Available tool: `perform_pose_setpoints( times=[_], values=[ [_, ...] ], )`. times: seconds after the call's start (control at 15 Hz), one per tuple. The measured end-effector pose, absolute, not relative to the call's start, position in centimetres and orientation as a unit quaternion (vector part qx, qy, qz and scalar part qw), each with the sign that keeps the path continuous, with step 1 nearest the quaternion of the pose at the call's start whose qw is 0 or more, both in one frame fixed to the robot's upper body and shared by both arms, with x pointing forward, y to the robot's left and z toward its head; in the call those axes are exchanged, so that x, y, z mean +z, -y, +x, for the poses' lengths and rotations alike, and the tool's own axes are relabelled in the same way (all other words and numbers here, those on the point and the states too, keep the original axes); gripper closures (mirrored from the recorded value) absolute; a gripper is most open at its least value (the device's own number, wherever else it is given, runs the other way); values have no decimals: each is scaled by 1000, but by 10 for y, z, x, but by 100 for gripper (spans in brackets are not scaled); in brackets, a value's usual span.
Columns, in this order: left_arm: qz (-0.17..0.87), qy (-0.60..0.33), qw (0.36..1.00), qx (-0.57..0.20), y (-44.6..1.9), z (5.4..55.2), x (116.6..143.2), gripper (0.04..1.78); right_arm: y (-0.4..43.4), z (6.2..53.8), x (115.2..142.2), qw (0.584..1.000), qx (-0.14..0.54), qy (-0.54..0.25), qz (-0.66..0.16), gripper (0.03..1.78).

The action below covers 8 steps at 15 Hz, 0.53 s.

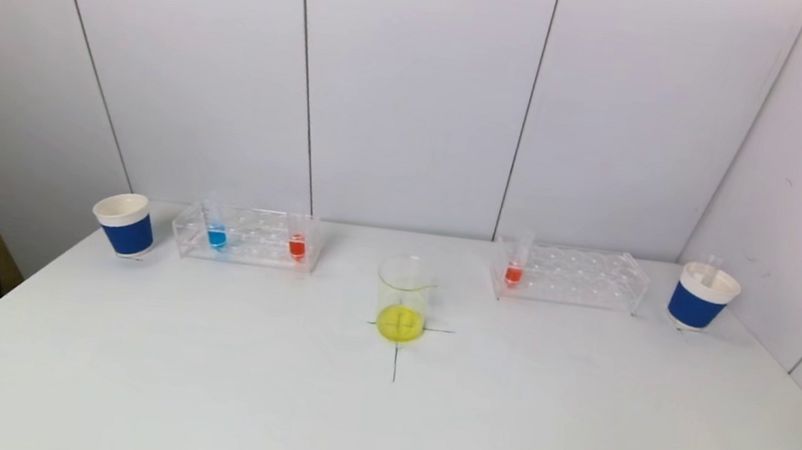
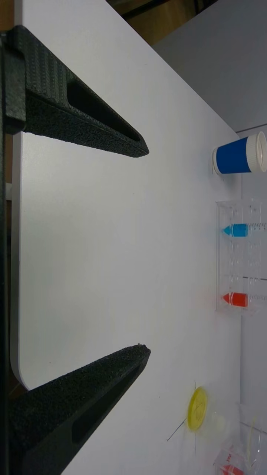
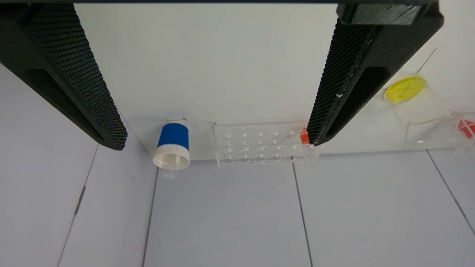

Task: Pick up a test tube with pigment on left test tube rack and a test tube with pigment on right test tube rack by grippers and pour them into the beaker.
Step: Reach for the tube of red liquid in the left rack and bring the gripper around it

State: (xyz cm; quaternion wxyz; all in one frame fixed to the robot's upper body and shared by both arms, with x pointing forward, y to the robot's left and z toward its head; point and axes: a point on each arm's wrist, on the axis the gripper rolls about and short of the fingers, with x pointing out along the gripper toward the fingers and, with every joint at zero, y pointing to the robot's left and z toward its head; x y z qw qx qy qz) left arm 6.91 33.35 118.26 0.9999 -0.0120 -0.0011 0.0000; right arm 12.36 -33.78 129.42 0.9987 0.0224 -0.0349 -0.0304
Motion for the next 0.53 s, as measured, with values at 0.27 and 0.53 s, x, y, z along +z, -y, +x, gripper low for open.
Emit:
perform_pose_setpoints(
  times=[0.27,0.53],
  values=[
    [-12,1,1000,0,-334,69,1183,6,338,81,1262,999,-28,21,21,5],
    [-12,1,1000,0,-334,69,1183,6,338,62,1231,998,-28,46,16,5]
  ],
)
